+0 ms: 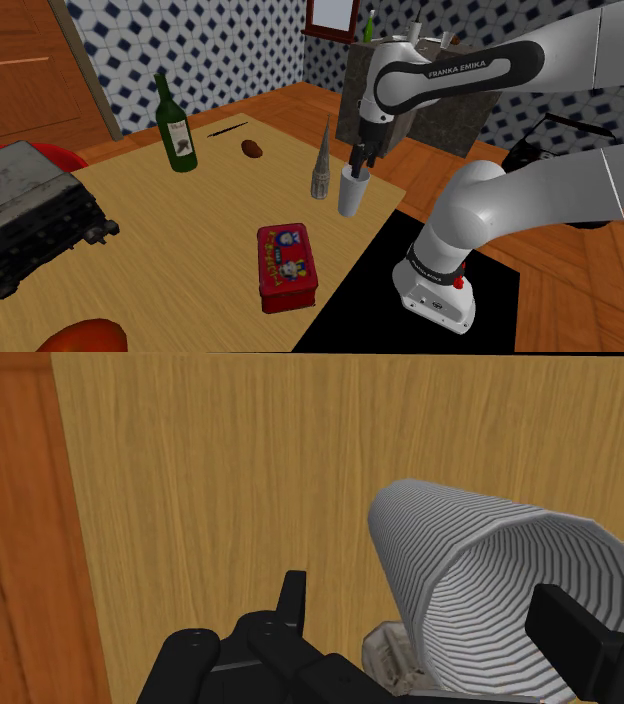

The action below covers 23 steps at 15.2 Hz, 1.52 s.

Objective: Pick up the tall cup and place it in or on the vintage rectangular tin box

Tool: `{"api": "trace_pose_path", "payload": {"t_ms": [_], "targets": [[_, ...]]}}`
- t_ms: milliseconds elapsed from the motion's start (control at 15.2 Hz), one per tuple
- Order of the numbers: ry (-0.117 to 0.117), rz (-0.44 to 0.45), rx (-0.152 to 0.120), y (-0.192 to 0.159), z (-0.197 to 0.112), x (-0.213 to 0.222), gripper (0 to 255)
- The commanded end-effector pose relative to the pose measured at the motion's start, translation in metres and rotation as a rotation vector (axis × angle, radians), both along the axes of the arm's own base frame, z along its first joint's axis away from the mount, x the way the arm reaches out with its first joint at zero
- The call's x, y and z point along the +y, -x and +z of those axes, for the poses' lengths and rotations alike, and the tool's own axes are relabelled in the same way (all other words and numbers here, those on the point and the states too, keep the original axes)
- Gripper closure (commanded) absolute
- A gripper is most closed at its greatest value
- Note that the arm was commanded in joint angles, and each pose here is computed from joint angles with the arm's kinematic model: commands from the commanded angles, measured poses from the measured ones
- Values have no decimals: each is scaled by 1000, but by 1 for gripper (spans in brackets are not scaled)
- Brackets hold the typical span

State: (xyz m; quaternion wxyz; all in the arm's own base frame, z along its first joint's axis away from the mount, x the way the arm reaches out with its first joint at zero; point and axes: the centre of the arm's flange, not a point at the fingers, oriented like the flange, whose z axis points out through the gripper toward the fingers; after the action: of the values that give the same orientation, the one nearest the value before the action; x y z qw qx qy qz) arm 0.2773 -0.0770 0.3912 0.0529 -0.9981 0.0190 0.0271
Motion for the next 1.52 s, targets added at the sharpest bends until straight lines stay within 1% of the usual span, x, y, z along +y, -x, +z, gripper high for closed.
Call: {"api": "trace_pose_path", "payload": {"t_ms": [0,528,594,1188,1452], "targets": [[0,0,-1,0,-14,1,0],[0,0,-1,0,-14,1,0],[0,0,-1,0,-14,1,255],[0,0,-1,0,-14,1,255],[0,0,-1,0,7,1,255]]}}
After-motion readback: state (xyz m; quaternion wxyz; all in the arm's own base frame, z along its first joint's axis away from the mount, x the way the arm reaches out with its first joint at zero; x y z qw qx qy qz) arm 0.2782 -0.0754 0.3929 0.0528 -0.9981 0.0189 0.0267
